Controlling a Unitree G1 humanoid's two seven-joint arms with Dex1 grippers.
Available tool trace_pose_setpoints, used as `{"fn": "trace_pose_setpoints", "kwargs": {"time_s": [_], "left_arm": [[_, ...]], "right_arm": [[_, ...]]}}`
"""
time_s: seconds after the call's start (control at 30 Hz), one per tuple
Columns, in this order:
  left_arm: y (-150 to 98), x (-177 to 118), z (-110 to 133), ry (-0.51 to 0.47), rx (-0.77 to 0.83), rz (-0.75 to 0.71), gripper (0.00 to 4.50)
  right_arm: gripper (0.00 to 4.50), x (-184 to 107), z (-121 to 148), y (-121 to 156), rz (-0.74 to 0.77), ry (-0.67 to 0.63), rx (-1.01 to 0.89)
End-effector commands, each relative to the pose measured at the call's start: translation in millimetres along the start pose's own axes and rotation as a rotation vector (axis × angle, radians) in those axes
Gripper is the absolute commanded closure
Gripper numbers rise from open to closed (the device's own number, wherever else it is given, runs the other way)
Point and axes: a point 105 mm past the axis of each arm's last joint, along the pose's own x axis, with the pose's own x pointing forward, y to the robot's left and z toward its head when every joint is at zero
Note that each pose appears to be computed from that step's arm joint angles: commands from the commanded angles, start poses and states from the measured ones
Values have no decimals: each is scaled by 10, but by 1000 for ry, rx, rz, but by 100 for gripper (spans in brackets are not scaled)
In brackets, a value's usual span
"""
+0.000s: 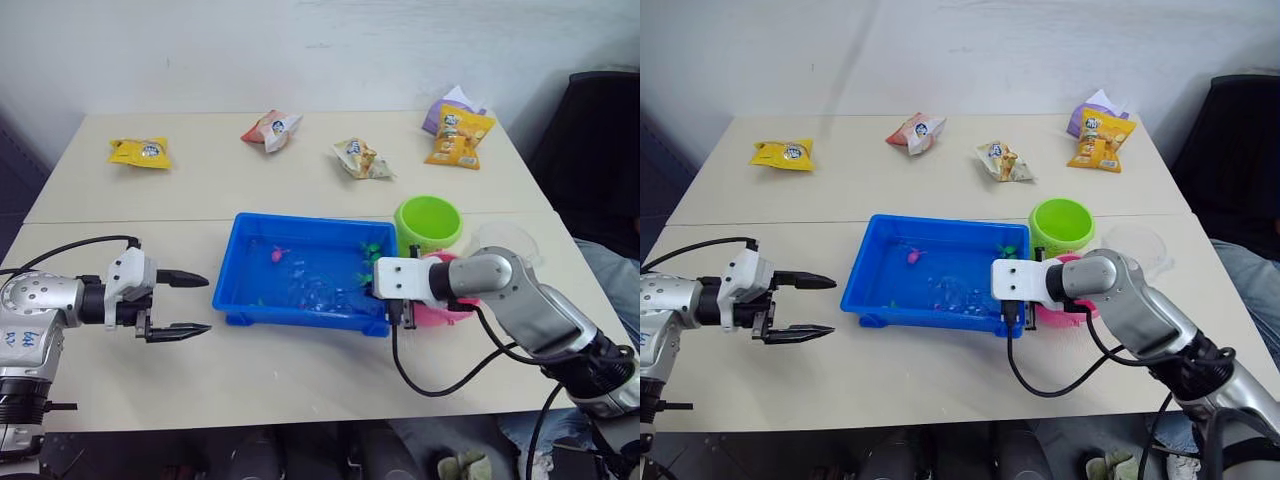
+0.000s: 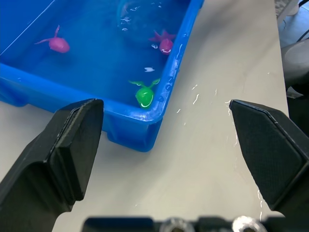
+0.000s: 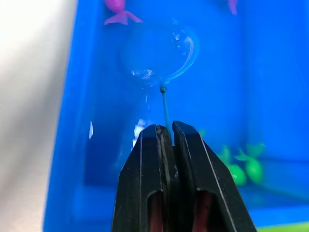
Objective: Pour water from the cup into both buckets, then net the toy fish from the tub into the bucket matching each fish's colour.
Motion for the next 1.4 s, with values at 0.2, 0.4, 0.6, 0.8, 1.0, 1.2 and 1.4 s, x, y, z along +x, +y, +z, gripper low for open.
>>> {"fn": "trace_pose_setpoints", "kwargs": {"time_s": [0.2, 0.4, 0.6, 0.8, 1.0, 1.2, 1.4], "left_arm": [[-34, -56, 94, -24, 8, 28, 2], [-24, -21, 193, -69, -5, 39, 2], [-7, -11, 212, -75, -10, 48, 2], [31, -1, 204, -84, -8, 59, 2], [53, 134, 350, -179, 7, 36, 2], [134, 304, 628, -295, 11, -12, 2], [186, 560, 824, -377, 24, -90, 2]], "right_arm": [[450, 58, 271, 40, 77, -119, 74], [450, 29, 359, -4, 57, -196, 207], [450, -101, 399, -79, 33, -241, 299], [450, -275, 406, -147, 11, -287, 393], [450, -522, 303, -234, -99, -299, 384], [450, -905, 239, -222, -253, -302, 396], [450, -1269, 124, -34, -412, -330, 476]]}}
